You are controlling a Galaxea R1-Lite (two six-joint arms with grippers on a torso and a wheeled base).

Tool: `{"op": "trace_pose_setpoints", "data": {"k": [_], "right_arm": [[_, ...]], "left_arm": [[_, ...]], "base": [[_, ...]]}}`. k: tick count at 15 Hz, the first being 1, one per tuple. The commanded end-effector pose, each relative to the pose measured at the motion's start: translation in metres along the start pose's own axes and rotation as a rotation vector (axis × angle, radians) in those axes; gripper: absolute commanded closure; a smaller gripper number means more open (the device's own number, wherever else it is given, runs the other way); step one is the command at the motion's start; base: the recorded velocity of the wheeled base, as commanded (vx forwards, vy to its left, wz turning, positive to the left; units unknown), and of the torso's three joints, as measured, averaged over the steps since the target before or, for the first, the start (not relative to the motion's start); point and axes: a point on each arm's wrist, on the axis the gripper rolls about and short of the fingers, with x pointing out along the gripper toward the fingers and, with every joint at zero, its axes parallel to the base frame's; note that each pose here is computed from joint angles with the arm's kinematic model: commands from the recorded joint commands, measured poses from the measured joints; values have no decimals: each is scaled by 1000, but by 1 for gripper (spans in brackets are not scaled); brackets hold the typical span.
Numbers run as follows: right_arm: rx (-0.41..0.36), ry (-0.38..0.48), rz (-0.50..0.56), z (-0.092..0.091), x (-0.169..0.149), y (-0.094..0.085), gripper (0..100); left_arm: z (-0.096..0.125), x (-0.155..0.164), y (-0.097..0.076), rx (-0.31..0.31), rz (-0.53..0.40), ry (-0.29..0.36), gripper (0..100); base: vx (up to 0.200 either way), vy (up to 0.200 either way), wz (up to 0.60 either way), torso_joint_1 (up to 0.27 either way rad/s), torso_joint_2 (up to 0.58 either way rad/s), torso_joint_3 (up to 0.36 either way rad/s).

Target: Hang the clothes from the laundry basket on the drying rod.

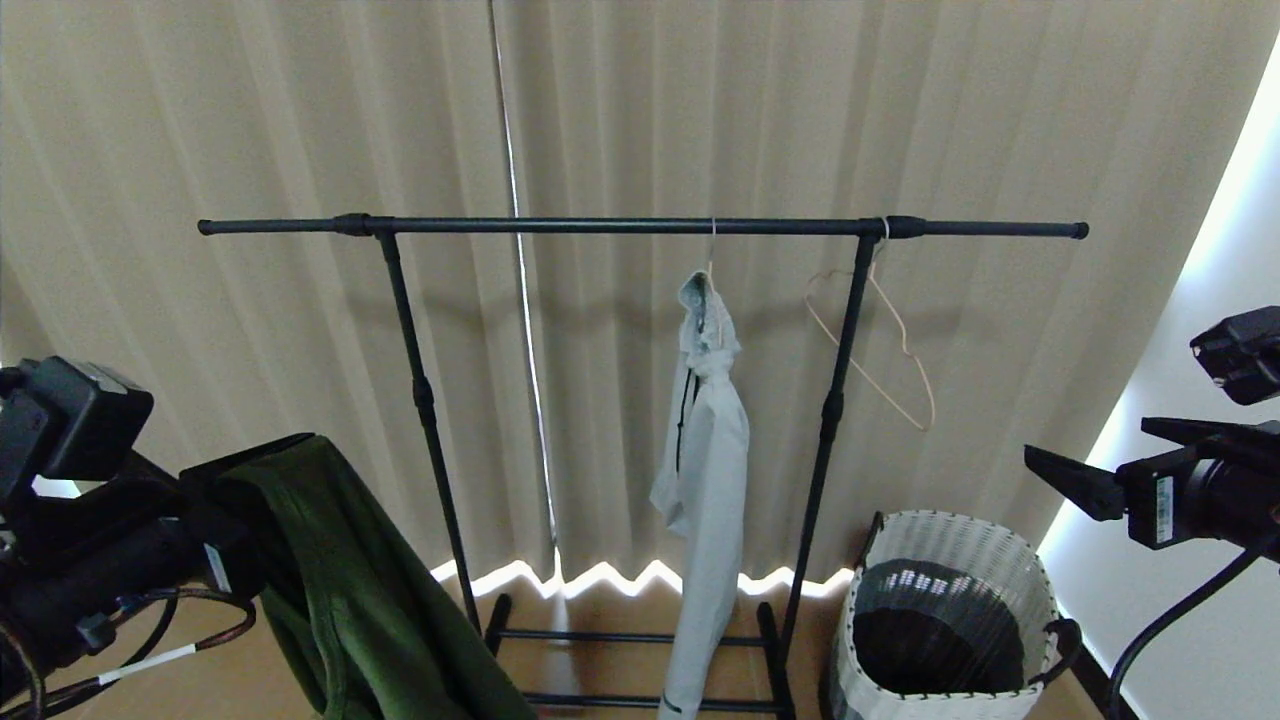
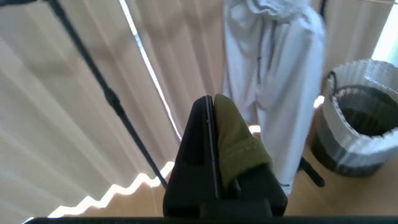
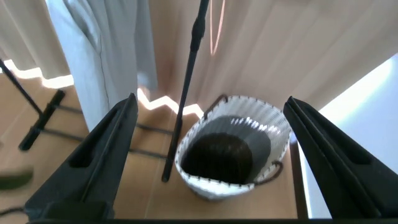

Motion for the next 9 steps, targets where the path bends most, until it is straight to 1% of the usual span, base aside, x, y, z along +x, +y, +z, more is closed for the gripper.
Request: {"op": "trace_pose_setpoints", "data": {"k": [1,4,6,8,9], "right_arm": [[0,-2,-2,2,-1,0,0],[-1,1,-2,3,2,0,0],[-1,-2,-2,4,2,0,0],[-2,-11,-3,5,0,-1,0],[-1,-13,-5,6,0,-1,0]], "left_arm": [[3,-14,-3,25,4,-40,100],[7,-12,0,21,19,-48,100],[5,-9,4,18,41,-30,100],[6,-9,5,18,46,-31,100],[5,-9,5,18,44,-31,100]], "base": [[0,0,0,0,0,0],[0,0,0,0,0,0],[0,0,0,0,0,0],[0,0,0,0,0,0],[200,0,0,-2,2,2]]}}
